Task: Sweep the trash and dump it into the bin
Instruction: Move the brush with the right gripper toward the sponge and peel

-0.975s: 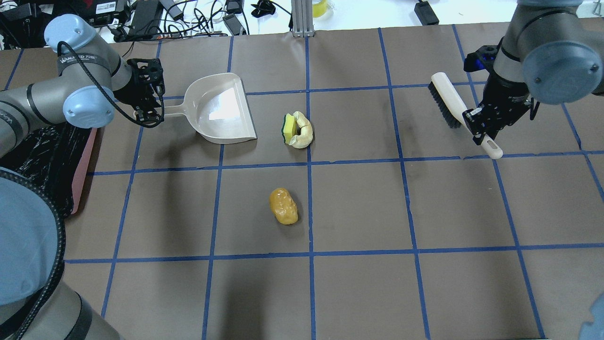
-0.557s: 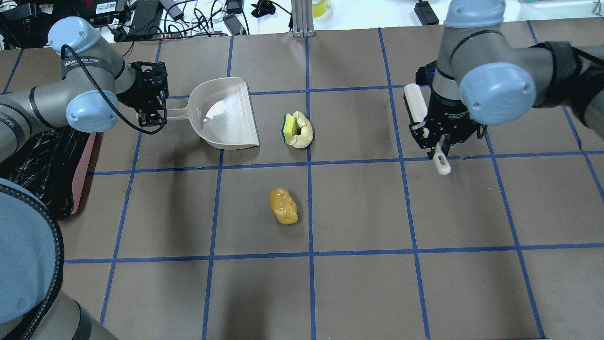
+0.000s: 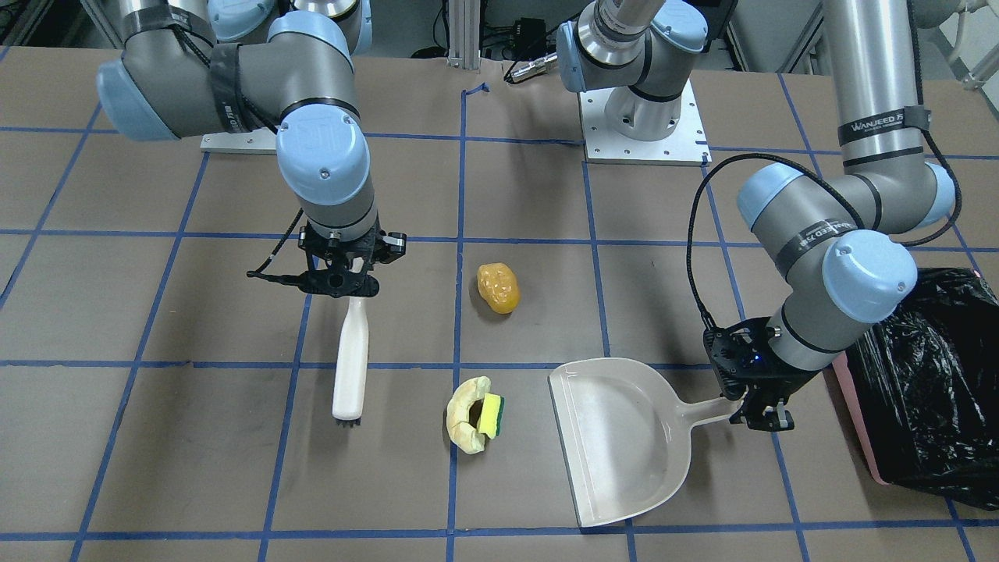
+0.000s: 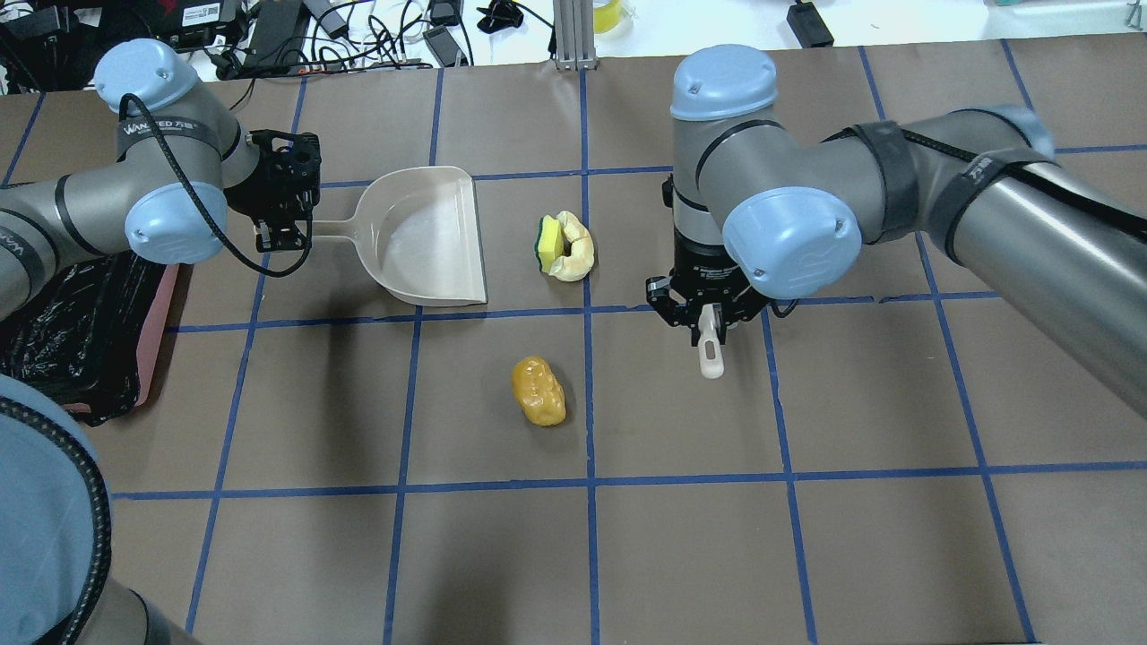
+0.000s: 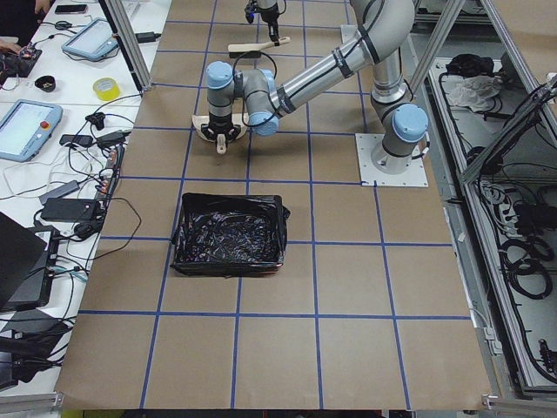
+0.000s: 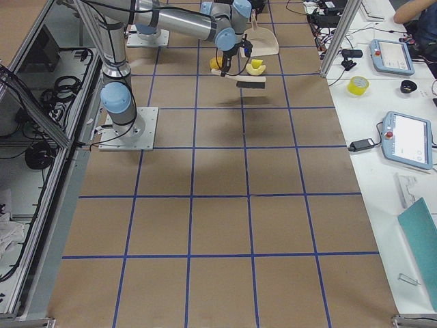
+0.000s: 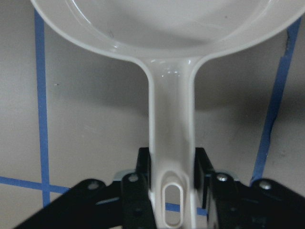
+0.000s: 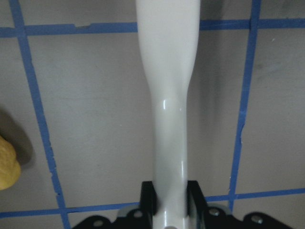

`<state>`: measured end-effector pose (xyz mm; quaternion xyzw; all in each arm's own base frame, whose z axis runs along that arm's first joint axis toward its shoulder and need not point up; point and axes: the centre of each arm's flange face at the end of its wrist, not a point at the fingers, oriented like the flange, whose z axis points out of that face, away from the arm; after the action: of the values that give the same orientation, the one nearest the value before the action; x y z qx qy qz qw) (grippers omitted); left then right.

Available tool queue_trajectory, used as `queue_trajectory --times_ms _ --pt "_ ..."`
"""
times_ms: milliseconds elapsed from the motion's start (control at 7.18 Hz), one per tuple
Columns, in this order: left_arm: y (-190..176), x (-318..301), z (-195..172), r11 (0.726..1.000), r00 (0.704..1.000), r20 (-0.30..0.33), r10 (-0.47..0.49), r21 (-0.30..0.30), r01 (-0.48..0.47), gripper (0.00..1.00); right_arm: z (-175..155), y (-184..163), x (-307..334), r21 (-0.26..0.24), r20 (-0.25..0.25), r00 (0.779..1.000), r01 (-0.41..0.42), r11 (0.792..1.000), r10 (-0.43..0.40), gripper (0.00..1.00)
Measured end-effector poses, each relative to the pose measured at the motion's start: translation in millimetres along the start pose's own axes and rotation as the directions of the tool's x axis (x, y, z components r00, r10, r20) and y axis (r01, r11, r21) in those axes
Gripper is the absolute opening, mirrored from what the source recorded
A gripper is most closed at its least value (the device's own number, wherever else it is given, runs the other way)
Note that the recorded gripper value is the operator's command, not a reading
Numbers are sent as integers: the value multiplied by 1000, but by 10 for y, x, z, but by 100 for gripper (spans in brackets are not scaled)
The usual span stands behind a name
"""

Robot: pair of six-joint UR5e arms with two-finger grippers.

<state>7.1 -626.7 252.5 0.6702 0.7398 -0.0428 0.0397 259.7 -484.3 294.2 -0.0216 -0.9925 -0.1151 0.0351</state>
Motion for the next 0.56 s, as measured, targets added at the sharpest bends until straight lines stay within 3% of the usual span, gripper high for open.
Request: queue_trajectory --times_ms 278,557 --pt "0 4 11 1000 1000 -3 -1 -1 1 0 160 45 -379 -29 41 996 -73 997 75 1" --pt "-1 1 8 1000 1000 -1 -4 1 4 0 261 -44 -727 -12 103 987 -122 992 123 1"
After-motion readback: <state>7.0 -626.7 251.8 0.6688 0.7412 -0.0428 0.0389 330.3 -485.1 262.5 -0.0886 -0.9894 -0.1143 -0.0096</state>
